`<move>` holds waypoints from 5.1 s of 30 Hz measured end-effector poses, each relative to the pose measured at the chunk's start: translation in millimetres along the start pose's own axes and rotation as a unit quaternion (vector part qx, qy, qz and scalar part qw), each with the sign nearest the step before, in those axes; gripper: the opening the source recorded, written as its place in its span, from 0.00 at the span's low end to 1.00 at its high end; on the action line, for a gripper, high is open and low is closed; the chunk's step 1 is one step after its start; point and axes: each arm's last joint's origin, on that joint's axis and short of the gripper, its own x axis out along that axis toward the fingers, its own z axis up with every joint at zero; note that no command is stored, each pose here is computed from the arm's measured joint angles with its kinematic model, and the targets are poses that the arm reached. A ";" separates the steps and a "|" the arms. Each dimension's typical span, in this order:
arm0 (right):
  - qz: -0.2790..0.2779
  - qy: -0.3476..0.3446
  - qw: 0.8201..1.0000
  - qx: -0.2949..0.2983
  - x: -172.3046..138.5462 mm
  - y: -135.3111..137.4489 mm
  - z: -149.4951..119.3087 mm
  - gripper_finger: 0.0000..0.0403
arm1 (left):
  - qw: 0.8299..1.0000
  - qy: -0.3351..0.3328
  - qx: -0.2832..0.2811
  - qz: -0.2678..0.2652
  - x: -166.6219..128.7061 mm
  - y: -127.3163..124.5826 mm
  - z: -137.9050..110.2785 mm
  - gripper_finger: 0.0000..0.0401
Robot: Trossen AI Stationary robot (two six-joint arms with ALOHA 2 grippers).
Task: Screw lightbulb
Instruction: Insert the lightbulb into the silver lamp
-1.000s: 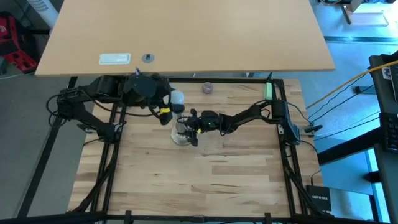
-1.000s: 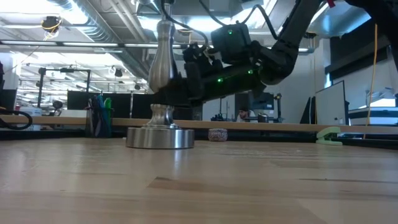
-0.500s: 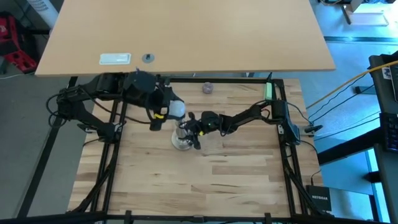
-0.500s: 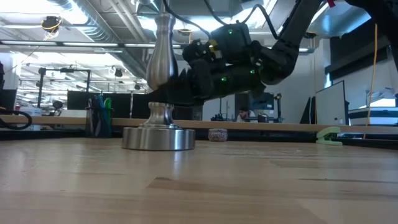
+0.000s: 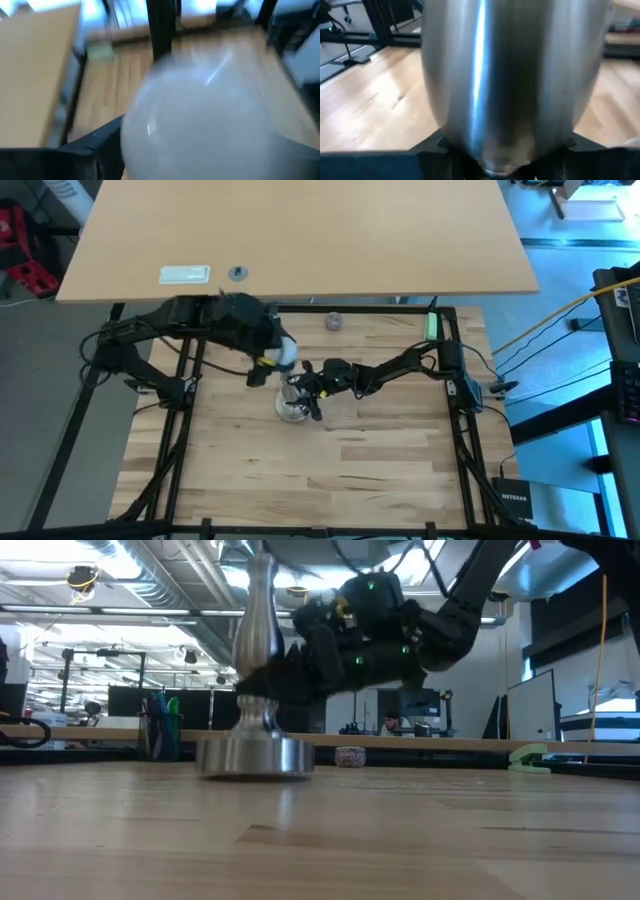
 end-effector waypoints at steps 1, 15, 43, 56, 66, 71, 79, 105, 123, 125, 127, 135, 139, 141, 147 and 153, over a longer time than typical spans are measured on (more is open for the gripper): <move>-0.002 -0.006 1.000 -0.006 -1.4 0.6 5.6 0.40 | 1.000 -0.005 -0.002 0.000 2.6 -0.1 1.6 0.76; -0.020 -0.011 1.000 -0.004 -6.1 -0.3 19.0 0.40 | 0.999 -0.023 -0.035 0.009 -14.9 0.4 1.0 0.81; -0.024 -0.004 1.000 0.001 -6.6 -1.0 17.2 0.40 | 0.993 0.025 -0.111 0.005 -66.7 -5.7 -28.1 0.81; -0.029 -0.004 1.000 0.001 -6.7 -1.3 17.2 0.40 | 0.975 -0.135 -0.175 0.035 -24.0 -42.9 -131.3 0.81; -0.041 -0.004 0.999 0.001 -6.8 -2.1 17.1 0.40 | 0.957 -0.200 -0.211 0.006 39.5 -63.8 -179.1 0.81; -0.041 -0.005 0.999 0.001 -6.8 -2.1 17.4 0.40 | 0.954 -0.209 -0.214 0.022 53.9 -63.6 -180.0 0.81; -0.041 -0.005 0.999 0.001 -6.8 -2.1 17.3 0.40 | 0.955 -0.226 -0.180 0.065 88.9 -59.3 -173.7 0.81; -0.050 0.017 0.998 0.026 -17.9 -0.6 36.7 0.78 | 0.963 -0.204 -0.154 0.082 110.2 -63.2 -176.4 0.34; -0.081 -0.095 0.989 -0.079 -128.7 17.8 180.6 0.81 | 0.972 -0.194 -0.126 -0.031 111.0 -72.9 -176.5 0.34; -0.058 -0.119 0.988 -0.079 -128.2 15.9 192.3 0.81 | 0.973 -0.193 -0.125 -0.031 112.2 -73.0 -176.5 0.34; -0.040 -0.129 0.988 -0.078 -126.7 13.6 205.3 0.81 | 0.973 -0.191 -0.123 -0.030 114.4 -73.4 -176.4 0.34; 0.032 -0.130 0.987 -0.089 -114.7 5.2 243.7 0.81 | 0.975 -0.185 -0.123 -0.031 118.3 -74.1 -177.2 0.34; 0.065 -0.125 0.986 -0.089 -106.8 5.1 242.6 0.81 | 0.975 -0.182 -0.122 -0.031 118.1 -74.1 -177.7 0.34; 0.069 -0.128 0.985 -0.091 -102.0 7.3 242.3 0.81 | 0.975 -0.182 -0.122 -0.031 118.2 -74.1 -178.0 0.34; 0.062 -0.149 0.982 -0.099 -95.5 5.0 248.0 0.81 | 0.976 -0.180 -0.122 -0.031 118.5 -74.1 -178.6 0.34; 0.087 -0.151 0.979 -0.103 -84.9 2.4 249.7 0.80 | 0.976 -0.179 -0.122 -0.031 118.7 -74.2 -178.9 0.34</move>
